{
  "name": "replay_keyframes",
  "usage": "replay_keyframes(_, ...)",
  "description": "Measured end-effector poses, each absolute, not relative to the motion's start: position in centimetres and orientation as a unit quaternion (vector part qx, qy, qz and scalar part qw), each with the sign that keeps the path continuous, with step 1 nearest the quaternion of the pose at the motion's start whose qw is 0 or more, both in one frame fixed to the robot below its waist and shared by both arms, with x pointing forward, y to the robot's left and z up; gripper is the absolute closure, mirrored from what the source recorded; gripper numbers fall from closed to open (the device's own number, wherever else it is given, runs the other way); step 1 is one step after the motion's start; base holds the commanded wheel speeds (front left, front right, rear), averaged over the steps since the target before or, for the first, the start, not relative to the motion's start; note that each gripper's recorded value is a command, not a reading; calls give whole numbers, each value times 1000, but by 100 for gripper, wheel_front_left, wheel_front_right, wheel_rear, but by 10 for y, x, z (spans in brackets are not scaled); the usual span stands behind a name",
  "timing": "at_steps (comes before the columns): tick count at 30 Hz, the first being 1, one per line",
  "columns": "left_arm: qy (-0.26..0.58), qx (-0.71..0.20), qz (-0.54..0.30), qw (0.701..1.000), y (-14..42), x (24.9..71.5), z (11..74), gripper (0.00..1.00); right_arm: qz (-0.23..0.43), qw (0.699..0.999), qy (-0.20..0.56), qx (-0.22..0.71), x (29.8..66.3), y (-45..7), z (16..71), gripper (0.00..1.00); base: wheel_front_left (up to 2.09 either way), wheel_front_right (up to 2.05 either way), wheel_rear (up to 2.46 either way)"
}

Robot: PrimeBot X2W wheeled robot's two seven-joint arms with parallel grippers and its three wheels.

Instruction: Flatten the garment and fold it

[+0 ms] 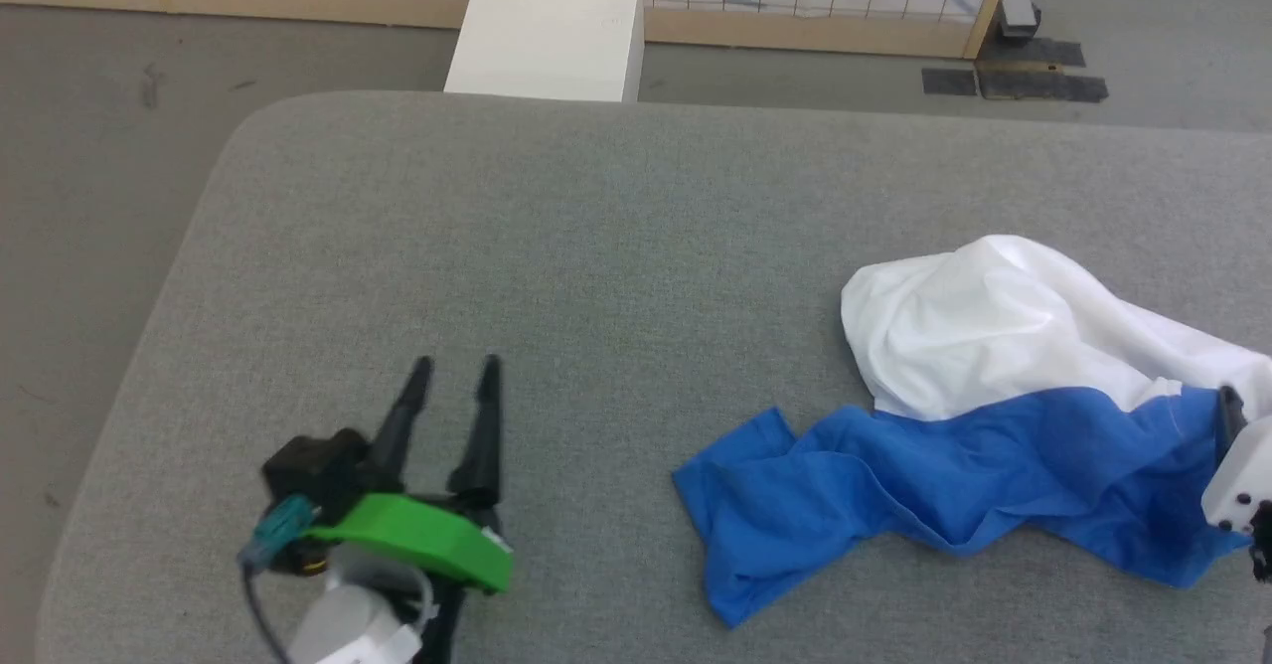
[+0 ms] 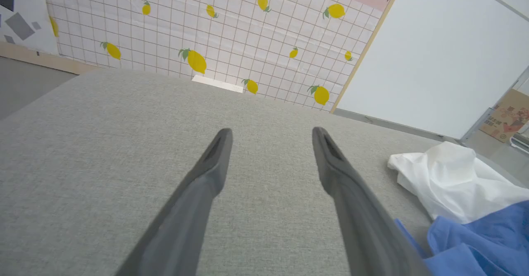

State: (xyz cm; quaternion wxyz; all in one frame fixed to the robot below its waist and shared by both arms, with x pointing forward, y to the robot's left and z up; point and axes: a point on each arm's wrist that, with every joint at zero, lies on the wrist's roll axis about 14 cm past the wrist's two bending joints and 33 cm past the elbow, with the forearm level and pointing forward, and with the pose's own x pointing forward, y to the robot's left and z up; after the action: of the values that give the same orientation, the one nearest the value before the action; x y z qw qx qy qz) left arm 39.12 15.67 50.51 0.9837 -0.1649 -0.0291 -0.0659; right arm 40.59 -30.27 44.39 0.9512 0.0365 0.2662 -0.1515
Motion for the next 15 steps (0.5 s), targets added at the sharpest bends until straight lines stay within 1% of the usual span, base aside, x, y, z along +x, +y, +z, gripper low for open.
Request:
replay_keyframes(2,-17,-181,-93,979,139,393,509,0,-147,965,212,49,413,-301,465,0,0,0,0)
replay_keyframes(4,10,-193,-140,971,109,398,515,0,-144,974,166,60,416,-300,485,0,0,0,0)
replay_keyframes(6,37,-198,-188,961,80,399,521,0,-143,978,140,63,414,-300,497,0,0,0,0)
replay_keyframes(7,68,-198,-219,953,60,397,519,0,-144,979,132,64,411,-301,500,0,0,0,0)
replay_keyframes(8,97,-186,-248,946,43,394,514,0,-146,979,129,65,408,-302,501,0,0,0,0)
replay_keyframes(11,206,-140,-336,908,-9,373,491,0,-162,975,136,63,389,-312,494,0,0,0,0)
replay_keyframes(15,286,-71,-373,880,-28,363,462,0,-178,971,148,65,372,-323,486,0,0,0,0)
